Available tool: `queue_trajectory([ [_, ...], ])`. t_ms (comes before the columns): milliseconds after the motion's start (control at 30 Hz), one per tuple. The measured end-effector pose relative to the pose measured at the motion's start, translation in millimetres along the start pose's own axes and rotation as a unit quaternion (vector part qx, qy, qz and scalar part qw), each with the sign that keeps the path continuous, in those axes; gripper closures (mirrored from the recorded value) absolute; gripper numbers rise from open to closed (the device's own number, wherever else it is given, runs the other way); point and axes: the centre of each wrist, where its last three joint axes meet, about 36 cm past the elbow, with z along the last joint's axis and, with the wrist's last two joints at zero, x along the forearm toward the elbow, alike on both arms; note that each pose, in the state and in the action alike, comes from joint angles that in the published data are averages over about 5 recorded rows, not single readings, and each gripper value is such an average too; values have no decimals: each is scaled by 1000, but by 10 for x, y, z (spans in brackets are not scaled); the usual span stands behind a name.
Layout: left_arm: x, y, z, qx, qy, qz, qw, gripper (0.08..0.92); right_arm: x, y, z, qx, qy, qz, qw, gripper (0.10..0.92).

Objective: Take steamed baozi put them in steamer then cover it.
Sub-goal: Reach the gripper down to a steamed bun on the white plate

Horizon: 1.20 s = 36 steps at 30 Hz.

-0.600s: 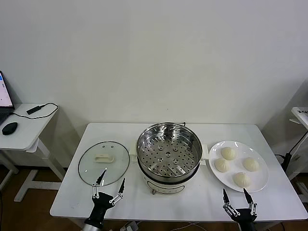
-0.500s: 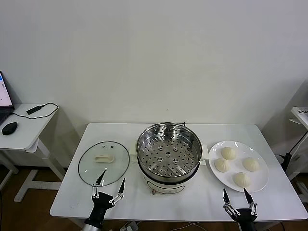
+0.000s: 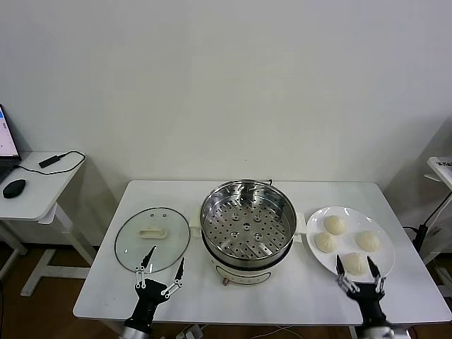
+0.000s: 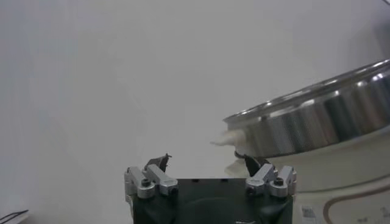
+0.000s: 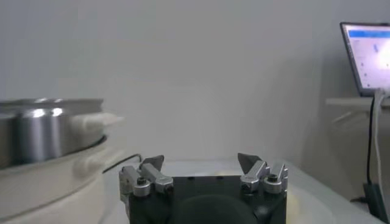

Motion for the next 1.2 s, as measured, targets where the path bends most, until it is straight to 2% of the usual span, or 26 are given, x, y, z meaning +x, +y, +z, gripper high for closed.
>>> queue_trajectory([
  [200,-35,-14,-65,4,-6,-3,1000,177,-744,-69,-216,9,-7,7,1000,200],
  [400,-61,-14,-121,7,-12,-6,1000,177,-1499,-153,-488,26,0,-19,999,200],
  [533,-60,-28,-146,10,-14,-8,1000,177,-1918,-286,-655,54,18,-64,996,200],
  [700,-53,-38,-176,13,-17,-10,1000,177,-2330,-541,-833,113,60,-157,979,200],
  [833,-53,-31,-201,13,-19,-13,1000,177,-2629,-763,-999,165,97,-248,950,200],
  [933,-50,-24,-215,13,-20,-14,1000,177,-2840,-902,-1133,205,129,-320,916,200],
  [1200,-63,-9,-234,15,-22,-21,999,177,-3256,-1126,-1478,306,230,-468,797,200],
])
